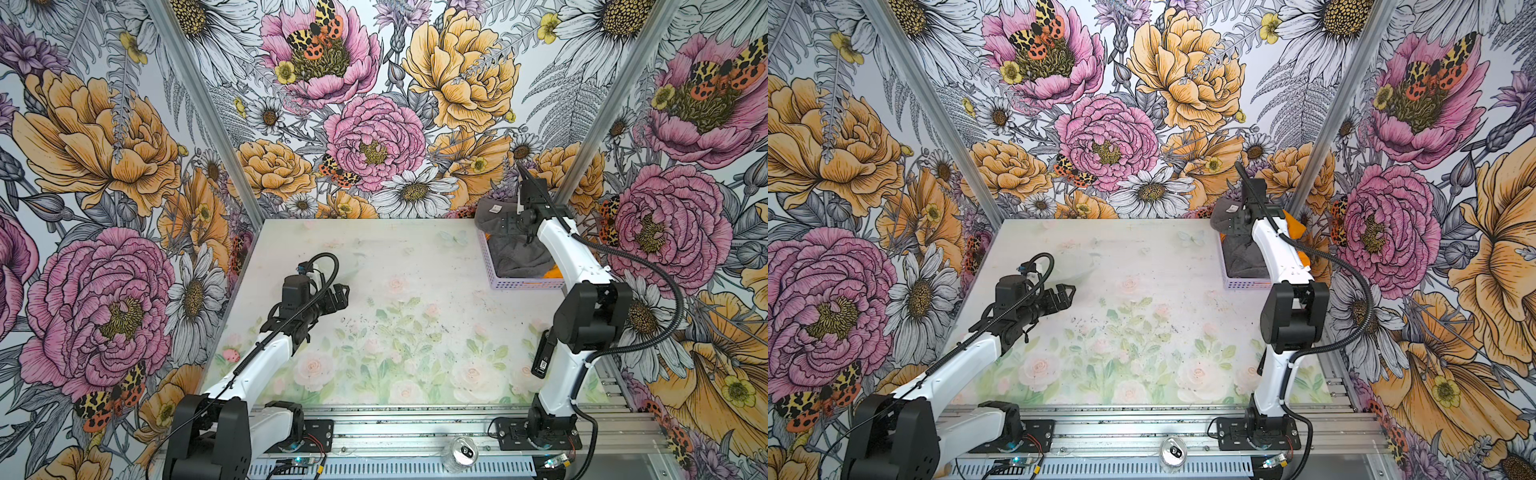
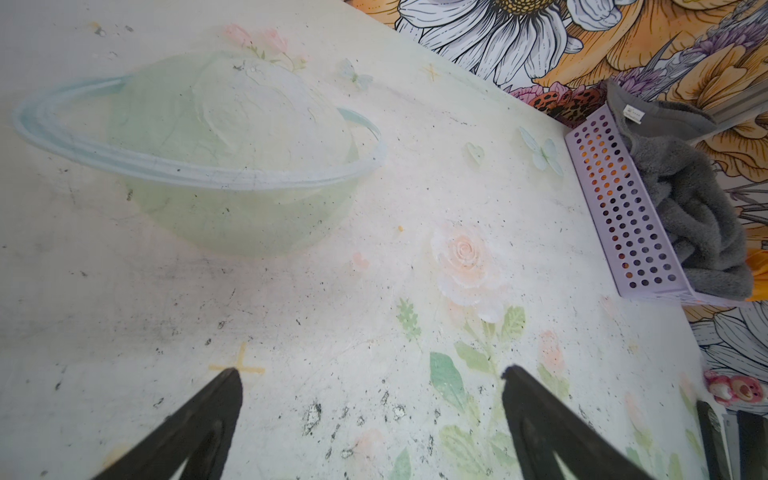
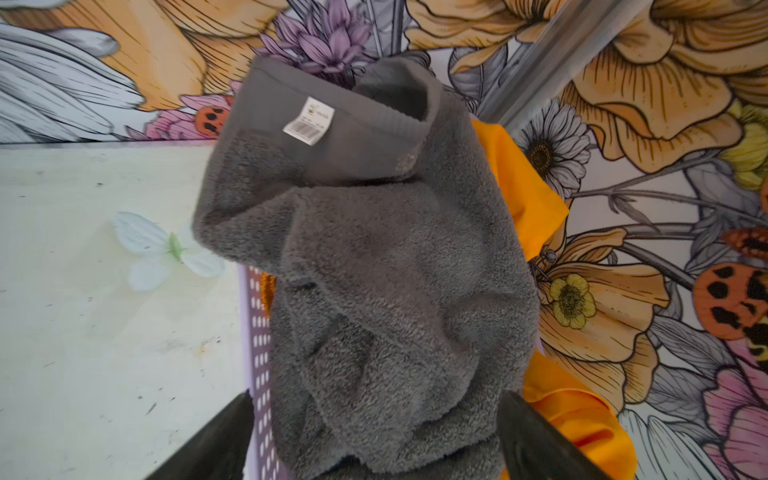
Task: Fold and stack the mixed laundry pile
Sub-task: 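Lift the grey towel out of the basket with the right gripper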
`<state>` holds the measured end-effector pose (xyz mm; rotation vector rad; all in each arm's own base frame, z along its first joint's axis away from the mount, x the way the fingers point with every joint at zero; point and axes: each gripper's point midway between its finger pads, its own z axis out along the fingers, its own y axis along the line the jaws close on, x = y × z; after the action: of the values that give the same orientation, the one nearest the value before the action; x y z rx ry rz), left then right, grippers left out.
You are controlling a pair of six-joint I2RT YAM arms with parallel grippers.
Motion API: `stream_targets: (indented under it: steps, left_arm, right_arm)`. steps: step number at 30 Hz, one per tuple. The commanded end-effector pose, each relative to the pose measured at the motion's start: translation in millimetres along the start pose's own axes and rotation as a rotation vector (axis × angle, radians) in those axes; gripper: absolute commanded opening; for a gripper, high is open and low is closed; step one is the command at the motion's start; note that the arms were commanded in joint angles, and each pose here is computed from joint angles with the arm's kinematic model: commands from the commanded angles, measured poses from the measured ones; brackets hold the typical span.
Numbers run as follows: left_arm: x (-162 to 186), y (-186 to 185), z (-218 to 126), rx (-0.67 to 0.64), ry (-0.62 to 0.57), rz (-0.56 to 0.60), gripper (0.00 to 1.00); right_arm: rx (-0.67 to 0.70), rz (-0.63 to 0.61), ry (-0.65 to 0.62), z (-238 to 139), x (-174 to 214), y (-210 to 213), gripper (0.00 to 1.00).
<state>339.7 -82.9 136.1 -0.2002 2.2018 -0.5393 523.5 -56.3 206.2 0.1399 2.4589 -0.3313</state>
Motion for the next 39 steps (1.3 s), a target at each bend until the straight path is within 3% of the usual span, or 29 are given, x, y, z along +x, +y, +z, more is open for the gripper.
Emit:
stream_targets:
  steps: [1,2,5,9,11,13,21,32,36,39]
  left_arm:
    - [-5,-8,-1,0.024,-0.009,0.005,0.99]
    - [-5,-8,0,0.022,-0.009,0.004,0.99]
    - [-4,-9,1,0.026,-0.004,0.004,0.99]
    - [-4,-9,0,0.022,-0.003,0.004,0.99]
    - [-5,-9,-1,0.022,-0.011,0.004,0.99]
    - [-6,-10,-2,0.024,-0.014,0.005,0.99]
    - [-12,-15,-9,0.034,-0.032,0.011,0.99]
    - [-19,-20,-22,0.035,-0.059,0.020,0.99]
    - [-24,-17,-33,0.009,-0.086,0.021,0.99]
    - [-31,-13,-44,-0.029,-0.120,0.016,0.99]
  right_arm:
    - [0.031,0.003,0.157,47,38,-4,0.92]
    - [0.018,0.008,0.172,56,41,-2,0.91]
    - [0.002,0.044,0.207,75,50,-3,0.74]
    - [-0.014,0.104,0.159,58,36,-6,0.22]
    - [-0.018,0.118,0.098,38,20,-7,0.08]
    - [-0.020,0.128,0.020,8,-1,-10,0.00]
    - [-0.105,0.162,-0.268,-121,-63,-16,0.00]
    - [-0.486,0.063,-0.708,-335,-119,45,0.00]
    - [-0.700,0.011,-0.761,-389,-113,87,0.00]
    - [-0.856,-0.037,-0.732,-411,-98,129,0.00]
